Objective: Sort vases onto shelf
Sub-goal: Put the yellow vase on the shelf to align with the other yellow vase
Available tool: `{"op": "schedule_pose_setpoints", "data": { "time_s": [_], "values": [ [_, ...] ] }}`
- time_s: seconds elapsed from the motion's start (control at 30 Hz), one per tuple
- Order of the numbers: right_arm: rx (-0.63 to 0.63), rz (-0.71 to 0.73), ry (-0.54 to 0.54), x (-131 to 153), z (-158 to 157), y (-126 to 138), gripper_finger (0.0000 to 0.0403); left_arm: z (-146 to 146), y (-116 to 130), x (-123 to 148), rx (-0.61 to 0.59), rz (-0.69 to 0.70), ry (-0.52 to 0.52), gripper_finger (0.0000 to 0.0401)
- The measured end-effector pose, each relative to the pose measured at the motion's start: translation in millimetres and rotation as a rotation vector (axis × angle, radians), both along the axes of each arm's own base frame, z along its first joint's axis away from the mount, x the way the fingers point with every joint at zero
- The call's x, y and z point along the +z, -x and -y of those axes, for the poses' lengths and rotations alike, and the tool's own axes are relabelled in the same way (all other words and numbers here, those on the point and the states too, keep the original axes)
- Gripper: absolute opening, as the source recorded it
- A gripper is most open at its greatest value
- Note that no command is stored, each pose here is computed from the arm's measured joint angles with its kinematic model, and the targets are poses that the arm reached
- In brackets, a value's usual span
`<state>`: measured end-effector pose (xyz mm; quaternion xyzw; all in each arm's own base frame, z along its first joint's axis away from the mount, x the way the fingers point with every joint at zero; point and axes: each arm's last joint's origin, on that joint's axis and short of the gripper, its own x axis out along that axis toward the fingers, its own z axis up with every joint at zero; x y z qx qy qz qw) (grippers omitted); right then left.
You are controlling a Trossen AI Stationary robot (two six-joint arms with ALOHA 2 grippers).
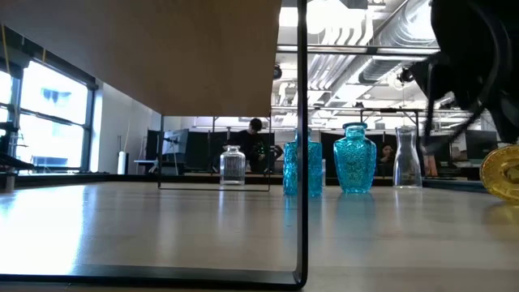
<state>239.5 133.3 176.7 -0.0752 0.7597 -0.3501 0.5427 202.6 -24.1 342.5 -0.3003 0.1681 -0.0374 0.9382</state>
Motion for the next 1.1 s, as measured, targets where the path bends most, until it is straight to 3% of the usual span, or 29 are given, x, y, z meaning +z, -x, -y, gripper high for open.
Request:
{"op": "schedule_pose_setpoints", "data": {
  "time_s": [0.23,0.53,0.67,0.93,1.1],
  "values": [
    [-0.039,0.13,-0.018,20,-4,-19,0.0,0,0,0,0.0,0.0,-0.001,0.0],
    [0.006,0.031,-0.113,18,5,-22,0.0006,3,0,0,-0.014,0.002,-0.01,0.0],
    [0.031,0.012,-0.13,18,7,-23,0.005,5,1,0,-0.026,0.002,-0.01,0.0],
    [0.021,0.005,-0.072,11,17,-21,0.0184,8,1,0,-0.041,0.005,-0.029,0.0],
    [-0.07,-0.037,-0.009,-6,26,-7,0.0213,8,1,0,-0.04,0.005,-0.029,0.0]
  ]
}}
